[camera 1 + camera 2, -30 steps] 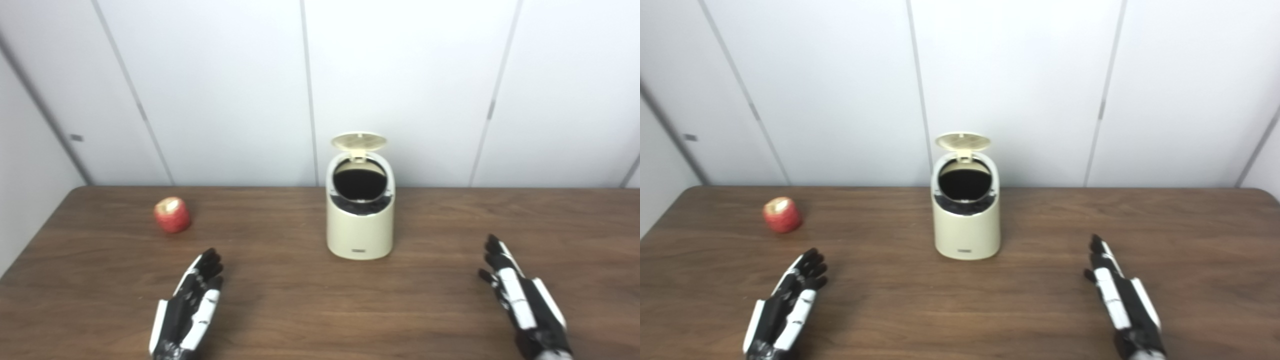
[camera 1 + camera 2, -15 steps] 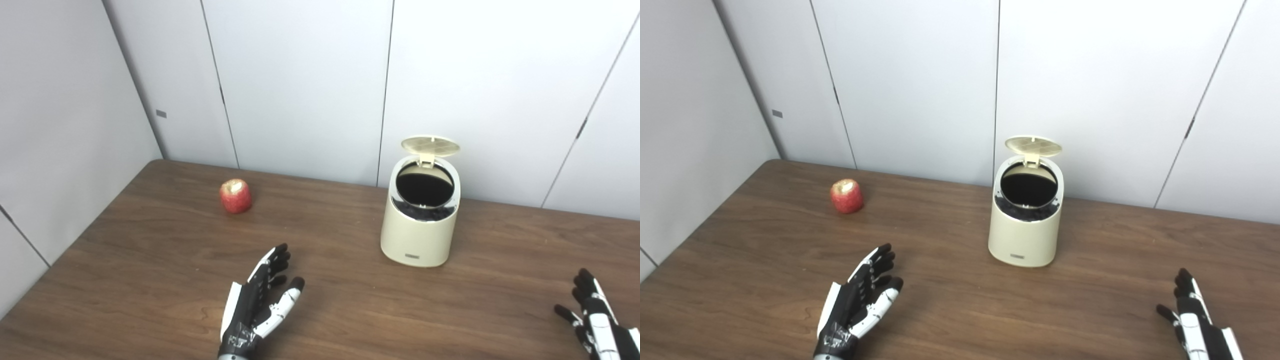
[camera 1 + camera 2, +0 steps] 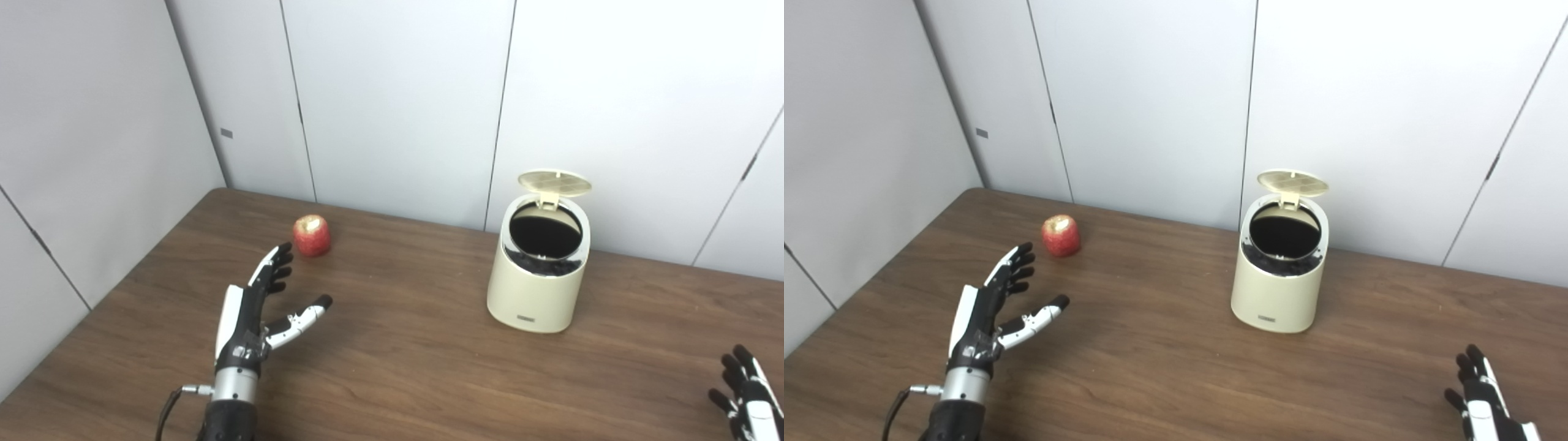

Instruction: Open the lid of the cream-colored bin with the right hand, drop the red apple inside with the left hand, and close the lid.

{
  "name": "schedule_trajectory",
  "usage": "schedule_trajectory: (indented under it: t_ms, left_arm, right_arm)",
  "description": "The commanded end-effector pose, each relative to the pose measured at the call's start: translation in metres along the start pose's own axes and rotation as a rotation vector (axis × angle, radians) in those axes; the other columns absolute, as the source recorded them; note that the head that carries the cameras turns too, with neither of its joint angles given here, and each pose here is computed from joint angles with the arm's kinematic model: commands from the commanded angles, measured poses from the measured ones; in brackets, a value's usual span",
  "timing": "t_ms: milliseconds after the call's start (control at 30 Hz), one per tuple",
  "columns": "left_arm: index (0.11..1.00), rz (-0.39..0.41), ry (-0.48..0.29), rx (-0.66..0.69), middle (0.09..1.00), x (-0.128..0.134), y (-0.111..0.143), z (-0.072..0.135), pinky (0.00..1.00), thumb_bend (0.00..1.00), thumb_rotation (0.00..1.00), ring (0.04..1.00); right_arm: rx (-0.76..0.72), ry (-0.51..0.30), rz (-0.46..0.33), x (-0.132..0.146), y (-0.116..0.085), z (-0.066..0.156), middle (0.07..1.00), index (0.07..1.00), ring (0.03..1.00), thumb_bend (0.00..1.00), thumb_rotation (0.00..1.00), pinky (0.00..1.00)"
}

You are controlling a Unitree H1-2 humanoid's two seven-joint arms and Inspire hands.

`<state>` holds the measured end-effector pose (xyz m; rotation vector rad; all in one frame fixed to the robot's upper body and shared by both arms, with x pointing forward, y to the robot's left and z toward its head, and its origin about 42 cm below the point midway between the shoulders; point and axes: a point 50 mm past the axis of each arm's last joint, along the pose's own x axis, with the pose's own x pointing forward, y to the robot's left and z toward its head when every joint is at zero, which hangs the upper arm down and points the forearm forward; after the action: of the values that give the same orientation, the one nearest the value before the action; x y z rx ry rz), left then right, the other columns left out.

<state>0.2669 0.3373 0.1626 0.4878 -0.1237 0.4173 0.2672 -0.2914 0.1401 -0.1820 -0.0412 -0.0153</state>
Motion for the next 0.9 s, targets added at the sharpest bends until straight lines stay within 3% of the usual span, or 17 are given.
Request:
schedule_trajectory:
  t_ms: [0, 133, 300, 467, 600, 700, 867]
  left_arm:
    - [0.911, 0.023, -0.045, 0.05, 0.884, 0.019, 0.011, 0.009, 0.78, 0.79, 0.22, 0.859]
    - [0.927, -0.001, -0.008, 0.144, 0.901, 0.039, 0.02, 0.009, 0.81, 0.81, 0.26, 0.875]
    - [0.924, -0.012, 0.025, 0.229, 0.906, 0.063, 0.026, 0.009, 0.8, 0.84, 0.25, 0.874]
    - [0.923, -0.022, 0.051, 0.289, 0.901, 0.092, 0.026, 0.007, 0.74, 0.84, 0.25, 0.852]
    - [0.956, -0.043, 0.092, 0.352, 0.946, 0.11, 0.021, 0.004, 0.8, 0.84, 0.29, 0.916]
    - [0.99, -0.047, 0.082, 0.413, 0.963, 0.124, 0.019, 0.003, 0.83, 0.87, 0.32, 0.943]
    - [0.989, -0.052, 0.071, 0.457, 0.951, 0.147, 0.018, 0.002, 0.79, 0.92, 0.29, 0.9]
  right_arm:
    - [-0.005, -0.063, -0.003, 0.008, -0.001, 0.013, 0.977, 0.988, 0.988, 0.56, 0.98, 0.92]
    - [-0.005, -0.064, -0.003, 0.009, 0.001, 0.012, 0.971, 0.986, 0.984, 0.55, 0.98, 0.92]
    - [-0.004, -0.073, -0.002, 0.01, 0.003, 0.015, 0.965, 0.986, 0.975, 0.52, 0.98, 0.92]
    - [-0.003, -0.075, -0.005, 0.009, 0.002, 0.02, 0.964, 0.988, 0.977, 0.53, 0.97, 0.92]
    - [-0.002, -0.079, -0.005, 0.007, 0.003, 0.022, 0.971, 0.978, 0.979, 0.5, 0.95, 0.91]
    - [-0.021, -0.081, -0.002, 0.005, 0.004, 0.022, 0.967, 0.976, 0.979, 0.46, 0.94, 0.92]
    - [-0.058, -0.083, 0.002, 0.004, 0.006, 0.023, 0.966, 0.985, 0.965, 0.41, 0.97, 0.91]
